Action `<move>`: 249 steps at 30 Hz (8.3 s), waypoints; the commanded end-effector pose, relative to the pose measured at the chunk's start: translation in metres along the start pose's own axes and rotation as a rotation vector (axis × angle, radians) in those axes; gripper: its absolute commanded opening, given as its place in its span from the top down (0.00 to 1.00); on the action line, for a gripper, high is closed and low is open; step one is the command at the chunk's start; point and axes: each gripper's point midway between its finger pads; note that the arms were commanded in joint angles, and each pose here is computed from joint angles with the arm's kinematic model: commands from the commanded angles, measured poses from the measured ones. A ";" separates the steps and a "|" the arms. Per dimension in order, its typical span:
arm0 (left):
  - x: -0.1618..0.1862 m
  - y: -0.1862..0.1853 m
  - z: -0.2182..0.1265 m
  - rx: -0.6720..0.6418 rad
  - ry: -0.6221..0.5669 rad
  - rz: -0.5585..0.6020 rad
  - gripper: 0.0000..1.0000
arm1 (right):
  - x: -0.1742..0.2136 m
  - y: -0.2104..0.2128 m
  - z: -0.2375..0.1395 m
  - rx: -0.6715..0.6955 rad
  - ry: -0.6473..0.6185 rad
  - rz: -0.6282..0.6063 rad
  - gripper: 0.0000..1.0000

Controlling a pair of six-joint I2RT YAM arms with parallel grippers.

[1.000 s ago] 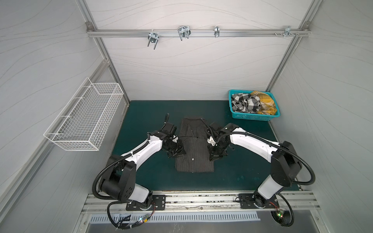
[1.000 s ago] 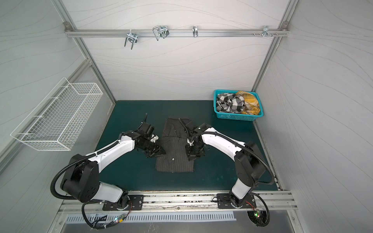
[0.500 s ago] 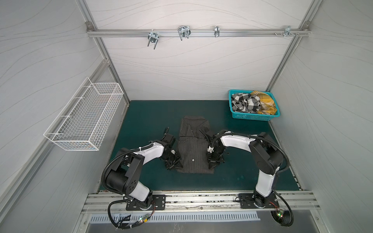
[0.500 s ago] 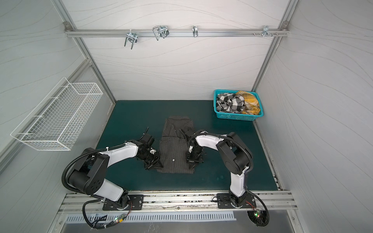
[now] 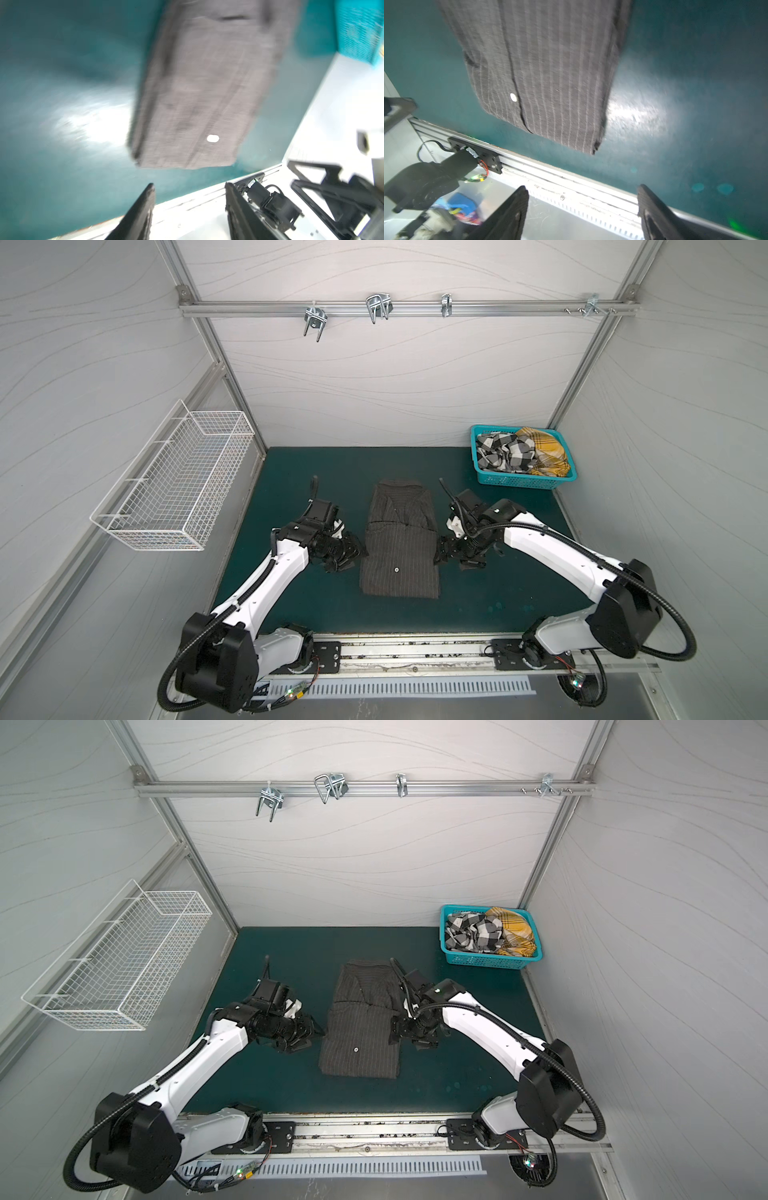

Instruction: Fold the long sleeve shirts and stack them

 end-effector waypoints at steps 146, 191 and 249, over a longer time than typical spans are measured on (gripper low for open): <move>0.027 0.044 0.088 -0.143 0.273 -0.093 0.78 | -0.011 -0.038 0.109 -0.005 0.173 0.325 0.60; 0.084 -0.026 -0.022 0.179 0.082 -0.010 1.00 | 0.066 -0.001 -0.016 -0.132 0.067 0.082 1.00; -0.194 -0.100 -0.017 0.036 -0.324 -0.003 0.62 | -0.235 0.087 -0.048 -0.329 -0.120 0.119 0.34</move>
Point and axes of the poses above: each gripper's point midway between its finger pads, its own z axis out along the fingers, its own y axis along the line the jaws close on, x = y × z, and after that the axes turned 5 degrees about z, right-handed
